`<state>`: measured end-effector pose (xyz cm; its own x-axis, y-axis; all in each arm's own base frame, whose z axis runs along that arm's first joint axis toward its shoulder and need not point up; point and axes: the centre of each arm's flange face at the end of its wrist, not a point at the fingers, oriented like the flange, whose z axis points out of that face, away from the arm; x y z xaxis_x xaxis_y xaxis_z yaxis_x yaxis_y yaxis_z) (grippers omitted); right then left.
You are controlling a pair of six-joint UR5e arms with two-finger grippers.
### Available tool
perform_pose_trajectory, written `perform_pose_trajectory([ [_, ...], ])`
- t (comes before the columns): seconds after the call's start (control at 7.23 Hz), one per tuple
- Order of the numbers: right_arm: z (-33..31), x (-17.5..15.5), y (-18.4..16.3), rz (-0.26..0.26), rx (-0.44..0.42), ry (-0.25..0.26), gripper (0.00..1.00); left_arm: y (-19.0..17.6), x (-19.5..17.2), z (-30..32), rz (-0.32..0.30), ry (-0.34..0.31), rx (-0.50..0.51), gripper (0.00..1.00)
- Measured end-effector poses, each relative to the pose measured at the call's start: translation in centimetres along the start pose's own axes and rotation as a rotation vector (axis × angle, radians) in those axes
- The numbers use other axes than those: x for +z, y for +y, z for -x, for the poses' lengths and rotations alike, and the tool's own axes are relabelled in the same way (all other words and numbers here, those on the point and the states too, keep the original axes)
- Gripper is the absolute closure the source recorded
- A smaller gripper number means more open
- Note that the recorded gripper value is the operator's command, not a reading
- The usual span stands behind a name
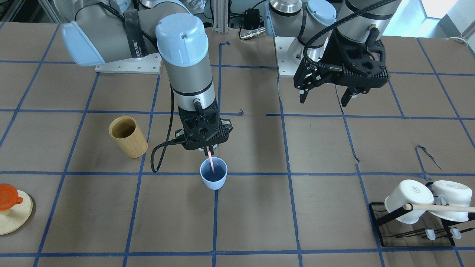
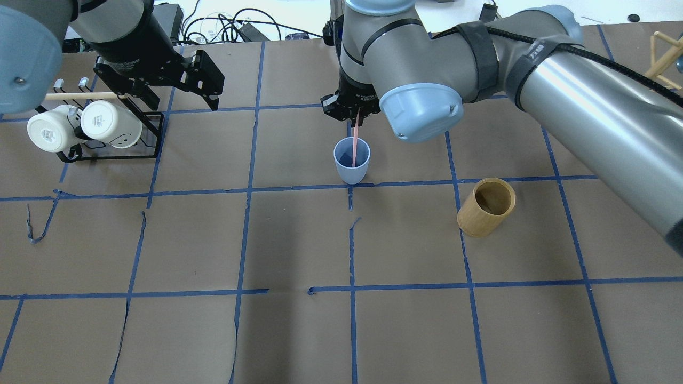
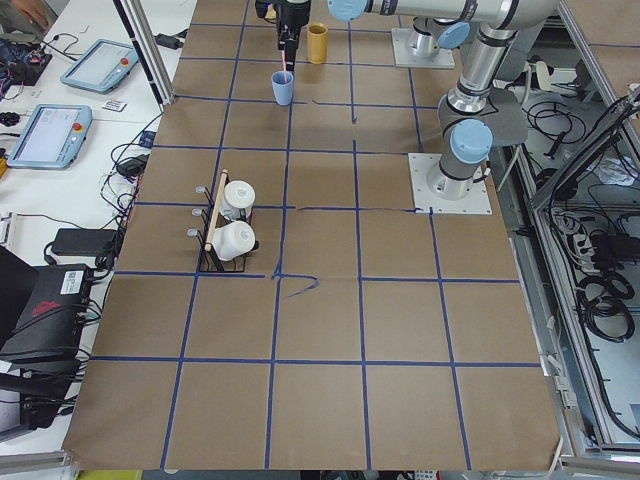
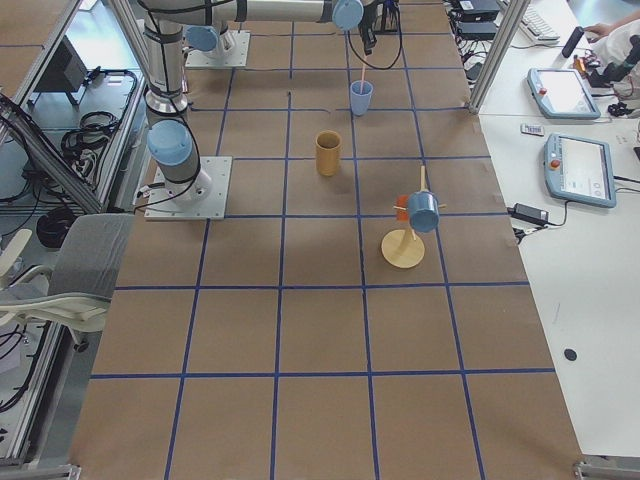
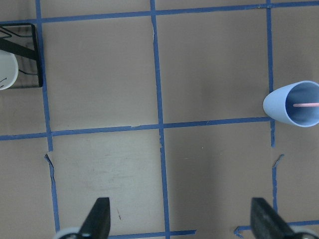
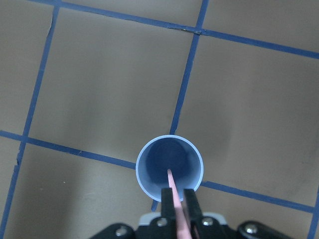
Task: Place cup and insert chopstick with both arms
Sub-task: 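Move the pink chopstick over the blue cup and lower it inside with the right gripper, then open the right gripper and raise it away from the blue cup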
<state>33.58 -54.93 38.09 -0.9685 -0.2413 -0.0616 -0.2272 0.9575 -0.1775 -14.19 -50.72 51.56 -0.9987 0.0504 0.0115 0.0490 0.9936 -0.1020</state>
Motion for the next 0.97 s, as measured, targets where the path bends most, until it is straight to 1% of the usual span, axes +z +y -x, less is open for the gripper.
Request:
perform_pose_trajectory([
  [0.14, 0.0, 0.8, 0.1, 0.008, -0.001, -0.003, 0.90, 0.0, 0.0, 0.0, 0.000, 0.000, -0.016, 0.00],
  [0.28, 0.0, 1.6, 0.2, 0.012, -0.003, -0.004, 0.76, 0.0, 0.0, 0.0, 0.000, 0.000, -0.029, 0.00],
  [0.41, 0.0, 2.0, 0.3, 0.009, -0.003, -0.005, 0.16, 0.0, 0.0, 0.0, 0.001, 0.000, -0.035, 0.00],
  [0.55, 0.0, 2.2, 0.3, 0.006, -0.001, -0.005, 0.09, 0.0, 0.1, 0.0, 0.001, -0.001, -0.037, 0.00],
  [0.69, -0.1, 2.1, 0.1, -0.001, 0.002, -0.005, 0.00, -0.1, 0.0, 0.0, 0.000, -0.002, -0.035, 0.00],
  [0.83, -0.3, 1.4, -0.3, -0.022, 0.006, -0.008, 0.00, -0.1, -0.1, 0.1, -0.002, -0.003, -0.031, 0.00],
  [0.97, -0.8, -0.3, -1.2, -0.047, 0.013, -0.008, 0.00, -0.1, -0.1, 0.1, -0.002, -0.003, -0.029, 0.00],
])
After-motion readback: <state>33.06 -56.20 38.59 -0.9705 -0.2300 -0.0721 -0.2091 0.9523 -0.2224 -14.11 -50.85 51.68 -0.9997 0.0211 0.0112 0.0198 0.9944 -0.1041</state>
